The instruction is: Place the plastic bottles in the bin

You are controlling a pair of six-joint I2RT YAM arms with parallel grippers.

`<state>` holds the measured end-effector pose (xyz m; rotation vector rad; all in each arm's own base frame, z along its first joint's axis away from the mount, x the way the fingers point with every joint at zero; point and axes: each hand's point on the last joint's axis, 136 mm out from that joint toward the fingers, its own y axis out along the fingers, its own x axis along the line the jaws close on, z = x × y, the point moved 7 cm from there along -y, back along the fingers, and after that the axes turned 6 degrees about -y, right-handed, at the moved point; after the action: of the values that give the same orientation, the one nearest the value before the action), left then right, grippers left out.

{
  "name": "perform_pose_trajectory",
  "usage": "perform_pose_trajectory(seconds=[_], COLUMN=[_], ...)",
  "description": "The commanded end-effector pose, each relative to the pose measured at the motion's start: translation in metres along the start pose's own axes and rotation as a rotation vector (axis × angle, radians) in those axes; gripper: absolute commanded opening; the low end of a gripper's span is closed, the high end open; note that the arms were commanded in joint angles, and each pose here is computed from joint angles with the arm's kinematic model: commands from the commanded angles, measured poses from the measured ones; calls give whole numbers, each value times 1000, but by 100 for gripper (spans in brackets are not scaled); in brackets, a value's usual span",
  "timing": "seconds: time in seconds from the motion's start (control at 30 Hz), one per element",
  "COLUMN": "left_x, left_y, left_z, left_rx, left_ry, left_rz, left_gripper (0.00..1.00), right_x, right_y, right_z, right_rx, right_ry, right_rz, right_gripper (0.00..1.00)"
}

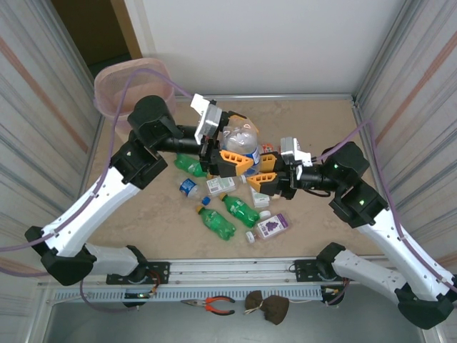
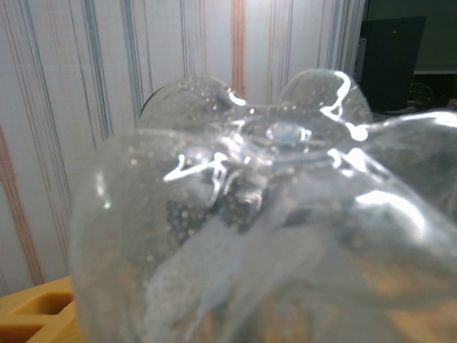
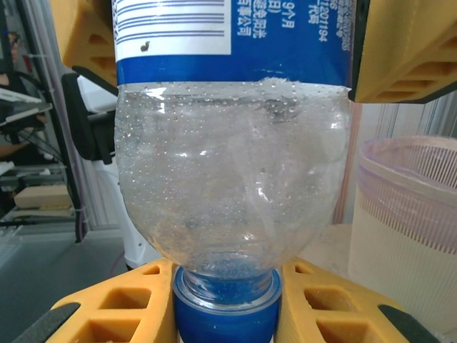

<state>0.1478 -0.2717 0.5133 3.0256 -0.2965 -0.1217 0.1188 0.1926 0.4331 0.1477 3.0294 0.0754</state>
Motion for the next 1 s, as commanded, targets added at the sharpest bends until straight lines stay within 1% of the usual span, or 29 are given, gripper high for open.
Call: perform_pose_trajectory(seconds=[0.0, 0.33, 0.43, 0.6, 0.7, 0.73, 0.77, 0.8, 0.9, 0.97], left_x=[-17, -26, -28, -27, -26, -26, -26, -26, -23, -21], left_y=[-7, -14, -15, -14, -14, -14, -15, -15, -16, -18], left_z=[-19, -21, -22, -21, -20, -20, -21, -20, -19, -17], left_rx=[-40, -65, -66, -64, -64, -65, -66, -65, -57, -50], left_ry=[58, 94, 98, 95, 93, 93, 98, 98, 100, 104], left_rz=[43, 29, 29, 28, 24, 22, 17, 8, -35, -70], left_gripper=[69, 68, 63, 53, 50, 50, 50, 50, 50, 51], right_x=[6, 6, 7, 6, 6, 6, 6, 6, 7, 8], right_y=[-4, -5, -6, -4, -4, -5, -5, -6, -11, -15], right_z=[-13, -13, -13, -13, -12, -12, -10, -10, -8, -4], right_rx=[-28, -27, -27, -25, -23, -22, -19, -17, -12, -7], right_ry=[-70, -72, -73, -68, -67, -66, -62, -60, -53, -46], right_rz=[-8, 13, 14, 14, 19, 22, 28, 39, 75, 103], right_gripper=[11, 10, 10, 10, 12, 14, 20, 29, 46, 60])
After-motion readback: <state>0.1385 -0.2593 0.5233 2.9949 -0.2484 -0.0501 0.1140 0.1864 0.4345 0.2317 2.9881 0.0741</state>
